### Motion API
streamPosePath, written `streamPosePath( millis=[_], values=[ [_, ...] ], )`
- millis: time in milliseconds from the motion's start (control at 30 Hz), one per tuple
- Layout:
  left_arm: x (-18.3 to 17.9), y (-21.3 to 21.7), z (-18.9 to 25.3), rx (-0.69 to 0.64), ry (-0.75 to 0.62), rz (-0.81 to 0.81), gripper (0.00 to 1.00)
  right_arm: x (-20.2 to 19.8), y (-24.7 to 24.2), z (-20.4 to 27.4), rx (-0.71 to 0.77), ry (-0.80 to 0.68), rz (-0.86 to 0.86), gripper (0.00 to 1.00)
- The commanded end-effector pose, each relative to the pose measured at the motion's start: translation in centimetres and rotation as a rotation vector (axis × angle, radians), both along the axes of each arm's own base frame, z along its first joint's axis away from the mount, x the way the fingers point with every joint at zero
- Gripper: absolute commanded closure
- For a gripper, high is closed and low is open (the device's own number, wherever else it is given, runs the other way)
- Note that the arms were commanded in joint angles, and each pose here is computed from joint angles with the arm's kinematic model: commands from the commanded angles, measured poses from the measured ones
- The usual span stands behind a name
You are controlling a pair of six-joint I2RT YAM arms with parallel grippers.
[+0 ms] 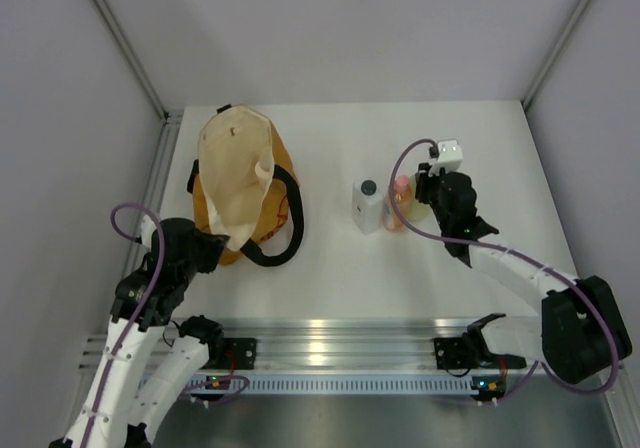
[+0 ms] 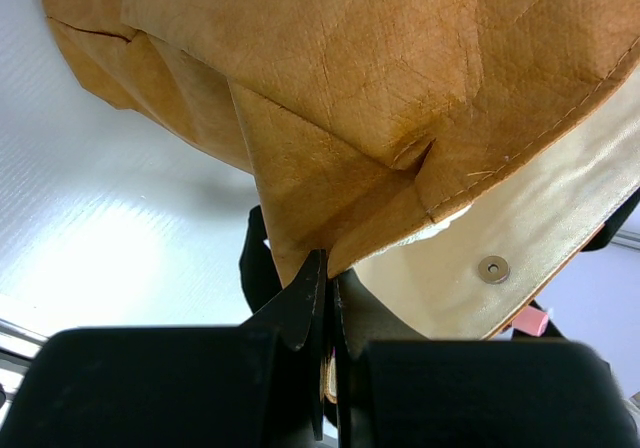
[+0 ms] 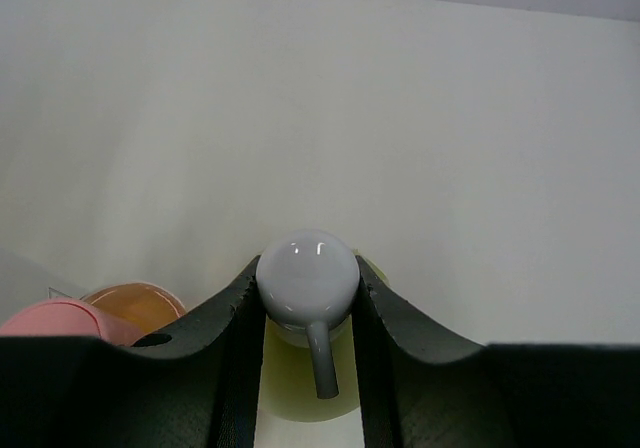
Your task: Take the personal care products out of the canvas bag
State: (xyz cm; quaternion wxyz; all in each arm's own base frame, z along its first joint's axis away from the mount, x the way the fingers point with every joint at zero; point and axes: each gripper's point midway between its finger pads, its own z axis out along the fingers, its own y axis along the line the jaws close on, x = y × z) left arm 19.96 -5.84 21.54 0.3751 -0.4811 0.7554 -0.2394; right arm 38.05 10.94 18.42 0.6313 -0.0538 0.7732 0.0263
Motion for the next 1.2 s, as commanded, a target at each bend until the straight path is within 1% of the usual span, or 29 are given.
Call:
streamPosePath(
  millis=[0, 167, 200, 233, 300, 367, 400, 433, 467, 500, 533, 600, 633, 800, 833, 900, 933, 967, 1000, 1033, 1067, 1100, 1133, 1167],
  values=[
    [-0.1, -0.1, -0.2, 0.000, -0.001, -0.010, 1.00, 1.6, -0.6, 8.2, 0.157, -0.315, -0.040, 1.00],
    [0.0, 0.0, 0.1, 0.002, -0.010, -0.004, 1.00, 1.5, -0.7, 5.7, 0.150, -0.281, -0.042, 1.00],
    [0.0, 0.0, 0.1, 0.003, -0.011, -0.005, 1.00, 1.5, -0.8, 5.8, 0.152, -0.290, -0.045, 1.00],
    [0.0, 0.1, 0.1, 0.006, -0.010, -0.003, 1.00, 1.5, -0.8, 5.6, 0.153, -0.288, -0.045, 0.99],
    [0.0, 0.0, 0.2, 0.003, -0.010, -0.005, 1.00, 1.4, -1.0, 5.1, 0.141, -0.279, -0.051, 0.92],
    [0.1, 0.0, 0.2, 0.001, -0.009, -0.005, 1.00, 1.4, -1.0, 4.9, 0.138, -0.274, -0.050, 0.81],
    [0.1, -0.1, 0.2, 0.002, -0.006, -0.005, 1.00, 1.3, -0.9, 4.9, 0.140, -0.270, -0.047, 0.73],
    [0.1, -0.1, 0.2, 0.002, -0.006, -0.005, 1.00, 1.2, -1.0, 5.1, 0.143, -0.273, -0.047, 0.54],
    [0.1, -0.1, 0.2, 0.001, -0.006, -0.005, 1.00, 1.1, -1.0, 5.2, 0.143, -0.273, -0.045, 0.49],
    [0.1, -0.1, 0.1, 0.001, -0.003, -0.004, 1.00, 1.1, -1.1, 5.4, 0.144, -0.276, -0.048, 0.46],
    [0.2, -0.1, 0.1, 0.000, -0.005, -0.004, 1.00, 1.0, -1.1, 5.8, 0.144, -0.283, -0.049, 0.36],
    [0.1, -0.1, 0.1, 0.000, -0.003, -0.007, 1.00, 0.9, -1.3, 6.5, 0.136, -0.296, -0.055, 0.29],
    [0.1, -0.2, 0.0, -0.001, 0.001, -0.008, 1.00, 0.8, -1.5, 7.2, 0.135, -0.312, -0.057, 0.21],
    [0.2, -0.3, 0.1, -0.003, 0.004, -0.013, 1.00, 0.8, -1.7, 9.6, 0.112, -0.338, -0.064, 0.17],
    [0.2, -0.2, 0.2, -0.002, 0.000, -0.011, 1.00, 0.8, -1.7, 11.0, 0.121, -0.357, -0.063, 0.17],
    [0.2, -0.2, 0.2, 0.001, -0.001, -0.011, 1.00, 0.9, -1.6, 11.4, 0.108, -0.330, -0.069, 0.17],
    [0.2, -0.2, 0.2, 0.002, -0.001, -0.012, 1.00, 0.9, -1.5, 13.2, 0.118, -0.353, -0.066, 0.17],
    [0.2, -0.1, 0.3, 0.001, -0.004, -0.008, 1.00, 0.8, -0.6, 13.8, 0.121, -0.352, -0.036, 0.18],
    [0.2, -0.2, 0.3, 0.003, -0.004, -0.012, 1.00, 0.7, -0.1, 13.8, 0.083, -0.331, -0.010, 0.18],
    [0.2, -0.1, 0.4, 0.007, -0.007, -0.013, 1.00, 0.6, 0.7, 15.9, 0.093, -0.353, 0.019, 0.19],
    [0.2, 0.0, 0.5, 0.009, -0.011, -0.010, 1.00, 0.2, 2.5, 16.5, 0.095, -0.344, 0.074, 0.20],
    [0.2, 0.0, 0.5, 0.012, -0.010, -0.009, 1.00, -0.1, 3.6, 16.1, 0.071, -0.301, 0.106, 0.20],
    [0.2, 0.0, 0.5, 0.014, -0.010, -0.009, 1.00, -0.1, 4.8, 18.1, 0.078, -0.311, 0.138, 0.21],
    [0.2, 0.0, 0.5, 0.013, -0.012, -0.009, 1.00, -0.8, 6.7, 18.5, 0.084, -0.295, 0.187, 0.22]
  ],
)
